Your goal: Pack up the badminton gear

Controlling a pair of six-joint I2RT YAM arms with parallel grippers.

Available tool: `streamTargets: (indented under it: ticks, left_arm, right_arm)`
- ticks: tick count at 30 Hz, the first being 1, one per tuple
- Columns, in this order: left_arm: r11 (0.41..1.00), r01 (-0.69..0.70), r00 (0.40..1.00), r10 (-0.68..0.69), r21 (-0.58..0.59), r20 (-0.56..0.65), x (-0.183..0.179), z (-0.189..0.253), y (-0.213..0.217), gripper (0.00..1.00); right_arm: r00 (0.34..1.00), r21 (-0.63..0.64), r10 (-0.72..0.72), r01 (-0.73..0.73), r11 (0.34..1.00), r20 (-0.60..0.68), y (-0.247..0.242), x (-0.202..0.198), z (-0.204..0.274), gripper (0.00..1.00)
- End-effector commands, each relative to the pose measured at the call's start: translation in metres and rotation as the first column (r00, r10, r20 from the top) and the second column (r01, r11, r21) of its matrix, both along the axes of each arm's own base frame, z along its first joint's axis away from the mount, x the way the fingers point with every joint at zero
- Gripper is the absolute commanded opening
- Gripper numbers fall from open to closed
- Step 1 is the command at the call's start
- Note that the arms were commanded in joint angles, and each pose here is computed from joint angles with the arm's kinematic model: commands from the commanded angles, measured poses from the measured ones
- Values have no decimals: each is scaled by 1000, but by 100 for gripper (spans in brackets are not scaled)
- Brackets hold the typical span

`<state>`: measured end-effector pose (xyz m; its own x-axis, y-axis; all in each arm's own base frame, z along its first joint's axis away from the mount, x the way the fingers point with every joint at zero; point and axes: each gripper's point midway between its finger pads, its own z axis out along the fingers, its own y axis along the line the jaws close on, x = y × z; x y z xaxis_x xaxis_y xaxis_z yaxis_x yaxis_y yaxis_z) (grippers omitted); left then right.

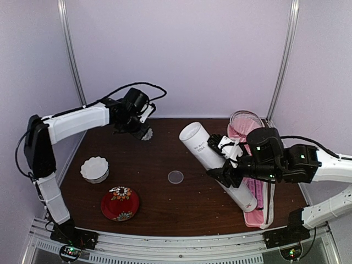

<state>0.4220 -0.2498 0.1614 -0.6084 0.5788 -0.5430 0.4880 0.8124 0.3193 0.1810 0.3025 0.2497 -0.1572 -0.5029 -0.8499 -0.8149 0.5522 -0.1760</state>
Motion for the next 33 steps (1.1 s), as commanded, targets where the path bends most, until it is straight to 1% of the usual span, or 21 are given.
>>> streamTargets:
  ticks: [1, 4, 7, 9, 12, 15, 18, 21, 24, 33]
  left_arm:
    - [956, 103, 993, -82, -274, 87, -33, 91, -18, 0]
    - [883, 225, 974, -194, -411, 117, -65, 135, -30, 0]
    - [765, 361, 932, -317, -534, 176, -104, 177, -41, 0]
    - [661, 446, 889, -405, -603, 213, -132, 202, -49, 0]
    - [548, 530, 832, -483, -647, 272, -166, 233, -53, 0]
    - [441, 612, 761, -555, -657, 337, -201, 260, -58, 0]
    - [353, 670, 693, -613, -653, 380, -232, 278, -66, 0]
    - [312, 690, 662, -636, -652, 396, -246, 287, -72, 0]
    - [303, 691, 656, -644, -656, 394, -250, 290, -78, 0]
    - [369, 659, 682, -661, -655, 313, -243, 264, -101, 0]
  right_arm:
    - [998, 18, -3, 2, 1000, 63, -4, 2, 14, 57]
    - [996, 19, -3, 1, 1000, 85, -7, 2, 18, 57]
    - [995, 15, 0, -2, 1000, 101, -8, 2, 21, 57]
    - [994, 9, 7, -8, 1000, 105, -8, 1, 21, 57]
    - [994, 2, 8, -8, 1000, 110, -9, 2, 20, 57]
    - [994, 0, 12, -12, 1000, 112, -8, 2, 20, 57]
    - [993, -2, 16, -16, 1000, 115, -6, 3, 22, 57]
    - [993, 3, 31, -32, 999, 113, -1, 2, 26, 57]
    - [993, 7, 45, -46, 999, 110, 4, 0, 30, 57]
    - [987, 20, 117, -120, 993, 114, 19, -13, 37, 57]
